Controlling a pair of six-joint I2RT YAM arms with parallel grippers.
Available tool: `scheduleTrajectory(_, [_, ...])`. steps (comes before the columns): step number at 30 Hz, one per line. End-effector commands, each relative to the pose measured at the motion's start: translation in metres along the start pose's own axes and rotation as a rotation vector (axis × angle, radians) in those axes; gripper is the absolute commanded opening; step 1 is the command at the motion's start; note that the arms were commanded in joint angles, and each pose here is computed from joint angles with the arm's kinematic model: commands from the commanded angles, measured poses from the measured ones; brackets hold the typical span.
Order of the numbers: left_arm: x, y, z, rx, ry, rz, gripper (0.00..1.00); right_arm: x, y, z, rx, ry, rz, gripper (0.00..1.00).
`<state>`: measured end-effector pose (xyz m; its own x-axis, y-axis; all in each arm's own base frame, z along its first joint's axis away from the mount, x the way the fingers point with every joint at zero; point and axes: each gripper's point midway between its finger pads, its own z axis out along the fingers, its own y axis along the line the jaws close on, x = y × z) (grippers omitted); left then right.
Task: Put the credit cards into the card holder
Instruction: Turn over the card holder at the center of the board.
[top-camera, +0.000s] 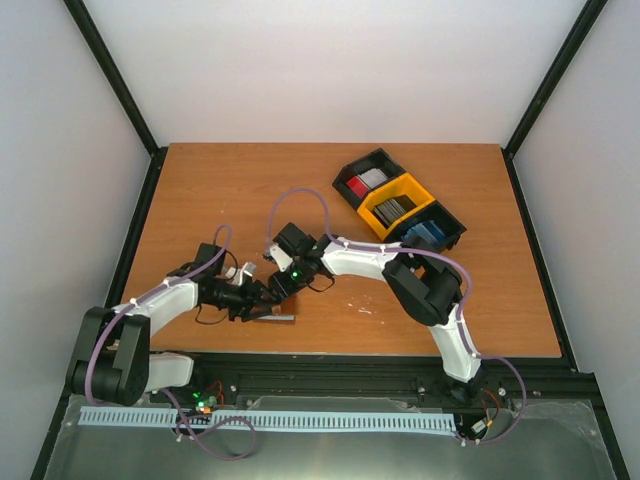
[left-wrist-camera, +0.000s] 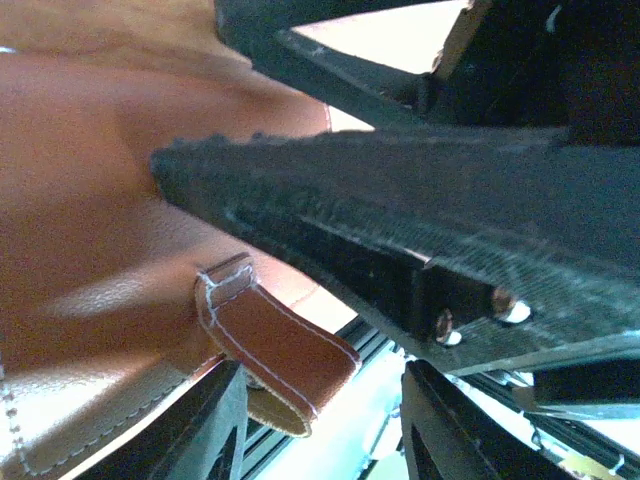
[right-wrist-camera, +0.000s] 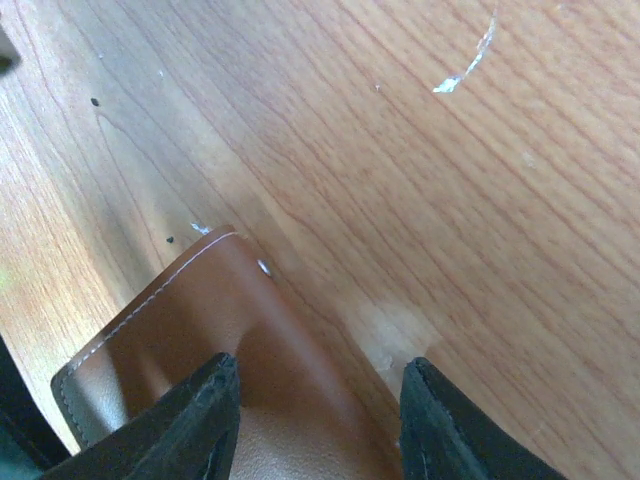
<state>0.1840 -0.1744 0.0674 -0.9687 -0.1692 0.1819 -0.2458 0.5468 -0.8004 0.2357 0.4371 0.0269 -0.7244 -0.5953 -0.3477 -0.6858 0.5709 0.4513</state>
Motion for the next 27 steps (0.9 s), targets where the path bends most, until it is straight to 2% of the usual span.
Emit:
scheduleTrajectory(1, [0.005, 0.001, 0.004, 0.038, 0.023, -0.04, 0.42, 0.07, -0.037, 0.034, 0.101, 0.225, 0.11, 0.44])
scheduleTrajectory(7, [0.0, 0.002, 0.007, 0.052, 0.005, -0.043, 0.34, 0.067, -0.035, 0.031, 0.098, 0.188, 0.115, 0.41])
scheduleTrajectory(15, [-0.006, 0.003, 0.011, 0.074, -0.011, -0.081, 0.32, 0.057, -0.038, 0.023, 0.128, 0.104, 0.123, 0.4])
scheduleTrajectory(19, [0.005, 0.003, 0.011, 0.093, 0.03, -0.093, 0.26, 0.054, -0.041, 0.023, 0.147, 0.089, 0.133, 0.4])
scheduleTrajectory(22, [0.021, 0.022, 0.012, 0.02, 0.073, -0.156, 0.19, 0.05, -0.047, 0.02, 0.188, 0.076, 0.149, 0.4])
scheduleTrajectory(27, [0.037, 0.051, 0.01, -0.129, 0.095, -0.274, 0.27, 0.034, -0.041, 0.007, 0.193, 0.03, 0.136, 0.4])
